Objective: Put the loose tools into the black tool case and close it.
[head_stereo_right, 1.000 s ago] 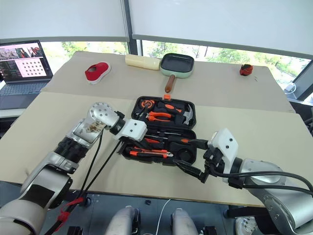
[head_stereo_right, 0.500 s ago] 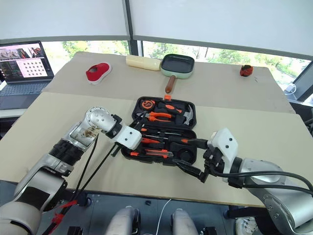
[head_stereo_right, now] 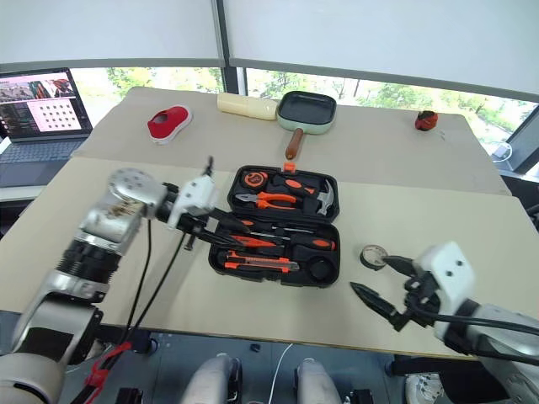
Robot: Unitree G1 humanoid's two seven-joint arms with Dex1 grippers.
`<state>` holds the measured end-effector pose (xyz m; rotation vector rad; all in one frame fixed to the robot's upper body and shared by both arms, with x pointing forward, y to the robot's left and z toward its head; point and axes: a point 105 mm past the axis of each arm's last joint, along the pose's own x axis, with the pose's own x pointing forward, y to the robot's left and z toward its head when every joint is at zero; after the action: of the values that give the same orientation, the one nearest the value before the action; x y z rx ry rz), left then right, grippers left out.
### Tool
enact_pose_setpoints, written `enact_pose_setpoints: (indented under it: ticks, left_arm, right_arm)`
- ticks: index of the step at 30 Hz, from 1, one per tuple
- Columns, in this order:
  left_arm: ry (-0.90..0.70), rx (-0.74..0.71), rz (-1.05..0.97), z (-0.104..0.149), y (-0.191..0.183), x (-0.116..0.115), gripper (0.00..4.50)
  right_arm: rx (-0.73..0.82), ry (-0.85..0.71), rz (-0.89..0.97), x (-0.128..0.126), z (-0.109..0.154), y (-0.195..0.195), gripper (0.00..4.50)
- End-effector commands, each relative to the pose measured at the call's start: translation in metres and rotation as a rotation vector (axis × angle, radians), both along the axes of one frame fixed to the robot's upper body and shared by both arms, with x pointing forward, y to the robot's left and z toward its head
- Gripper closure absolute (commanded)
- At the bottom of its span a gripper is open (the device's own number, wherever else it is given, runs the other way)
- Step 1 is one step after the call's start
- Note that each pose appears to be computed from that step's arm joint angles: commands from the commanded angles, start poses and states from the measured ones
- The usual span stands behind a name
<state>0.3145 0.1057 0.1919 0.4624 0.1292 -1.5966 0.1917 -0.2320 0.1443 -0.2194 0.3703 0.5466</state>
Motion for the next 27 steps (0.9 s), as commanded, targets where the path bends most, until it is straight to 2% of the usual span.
enact_pose_setpoints:
  ticks: [1, 4, 10, 17, 22, 25, 27]
  left_arm:
    - [0.037, -0.104, 0.018, 0.022, 0.006, -0.013, 1.13]
    - [0.060, -0.116, 0.027, 0.024, 0.008, -0.022, 0.05]
    - [0.029, -0.091, 0.007, 0.020, 0.001, -0.032, 0.05]
    - [0.057, -0.069, -0.037, 0.018, -0.003, -0.048, 0.05]
    - [0.039, -0.053, -0.033, 0.018, -0.001, -0.050, 0.05]
    - [0.032, -0.048, -0.018, 0.018, 0.001, -0.049, 0.00]
    - [0.025, -0.046, -0.007, 0.017, 0.001, -0.049, 0.00]
  right_arm:
    - [-0.045, 0.000, -0.044, -0.011, 0.006, -0.019, 0.00]
    - [-0.049, 0.021, -0.039, -0.010, 0.003, -0.022, 0.00]
    - [-0.083, 0.008, 0.048, 0.026, -0.004, -0.010, 0.00]
    - [-0.136, 0.014, 0.078, 0.087, -0.030, 0.002, 0.00]
    - [-0.148, 0.036, 0.080, 0.103, -0.041, 0.006, 0.00]
    - [-0.161, 0.042, 0.098, 0.108, -0.049, 0.010, 0.63]
    - [-0.166, 0.051, 0.107, 0.110, -0.057, 0.012, 1.31]
